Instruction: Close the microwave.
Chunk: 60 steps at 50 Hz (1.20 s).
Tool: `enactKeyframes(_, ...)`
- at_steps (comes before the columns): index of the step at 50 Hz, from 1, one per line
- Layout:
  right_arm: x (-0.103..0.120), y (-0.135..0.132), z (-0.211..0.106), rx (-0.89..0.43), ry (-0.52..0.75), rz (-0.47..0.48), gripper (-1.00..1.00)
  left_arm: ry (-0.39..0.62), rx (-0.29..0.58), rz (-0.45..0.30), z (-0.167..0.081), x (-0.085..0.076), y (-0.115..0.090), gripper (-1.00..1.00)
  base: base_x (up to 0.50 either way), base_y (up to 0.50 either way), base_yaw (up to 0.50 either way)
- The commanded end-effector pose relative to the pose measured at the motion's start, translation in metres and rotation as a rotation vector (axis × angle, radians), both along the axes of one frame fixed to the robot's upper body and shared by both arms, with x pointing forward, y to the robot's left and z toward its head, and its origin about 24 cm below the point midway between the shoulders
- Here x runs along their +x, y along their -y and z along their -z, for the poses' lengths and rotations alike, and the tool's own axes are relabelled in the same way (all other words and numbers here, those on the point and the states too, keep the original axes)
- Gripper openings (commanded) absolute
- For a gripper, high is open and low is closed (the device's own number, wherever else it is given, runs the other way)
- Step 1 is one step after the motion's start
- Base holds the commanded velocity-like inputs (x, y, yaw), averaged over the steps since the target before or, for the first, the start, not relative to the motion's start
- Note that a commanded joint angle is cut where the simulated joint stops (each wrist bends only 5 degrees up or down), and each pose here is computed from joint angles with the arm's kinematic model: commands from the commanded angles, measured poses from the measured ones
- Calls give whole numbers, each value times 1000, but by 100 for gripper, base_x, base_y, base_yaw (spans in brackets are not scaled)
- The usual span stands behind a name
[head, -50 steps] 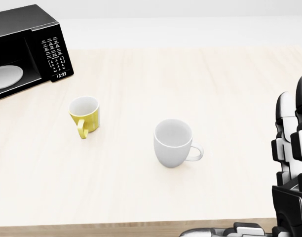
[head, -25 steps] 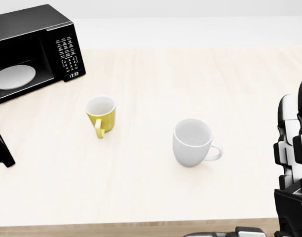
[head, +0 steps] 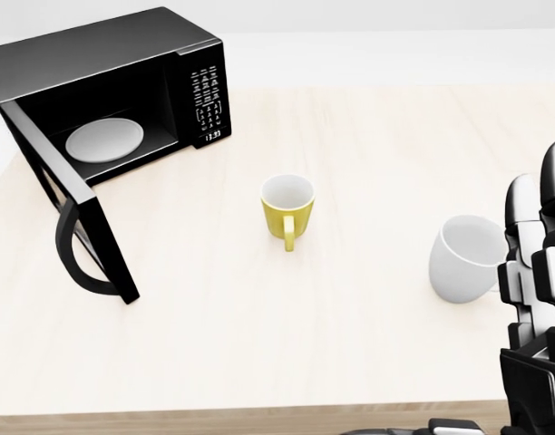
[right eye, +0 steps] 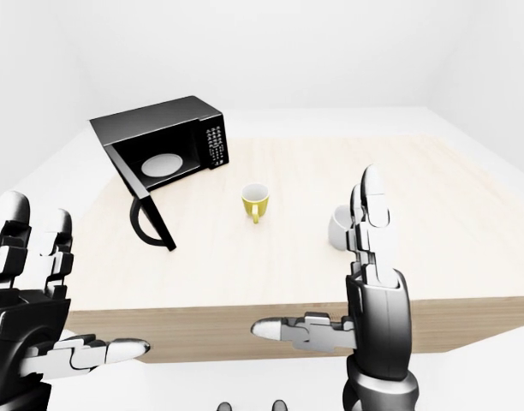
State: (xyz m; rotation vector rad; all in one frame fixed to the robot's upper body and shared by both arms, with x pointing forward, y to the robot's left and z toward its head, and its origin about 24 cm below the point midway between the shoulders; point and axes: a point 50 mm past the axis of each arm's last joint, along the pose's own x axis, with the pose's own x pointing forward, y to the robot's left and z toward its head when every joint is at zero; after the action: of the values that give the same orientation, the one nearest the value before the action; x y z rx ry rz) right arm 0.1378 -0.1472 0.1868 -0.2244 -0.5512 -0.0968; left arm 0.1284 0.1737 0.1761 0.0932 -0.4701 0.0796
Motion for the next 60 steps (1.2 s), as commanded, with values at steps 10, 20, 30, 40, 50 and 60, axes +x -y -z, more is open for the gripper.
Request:
enactKeyframes(10, 0, -2, 0, -1, 0, -9, 100, -2, 4, -4, 0, 1, 0, 100, 0, 50, 0)
enactKeyframes(20, 0, -3, 0, -2, 2, -11, 100, -2, 6, 0, 0, 1, 1, 100, 0, 50, 0)
enactKeyframes(30, 0, -3, 0, -1, 3, -12, 100, -4, 6, 0, 0, 1, 1, 100, 0, 50, 0)
enactKeyframes(40, 0, -3, 0, -1, 5, -13, 100, 1, 7, 0, 0, 1, 0, 100, 0, 50, 0)
enactKeyframes(50, -1, -3, 0, 0, 2, -12, 100, -6, 8, 3, 0, 1, 1, 100, 0, 50, 0)
enactKeyframes(60, -1, -5, 1, -15, -3, -14, 100, -5, 8, 0, 0, 1, 1, 100, 0, 50, 0)
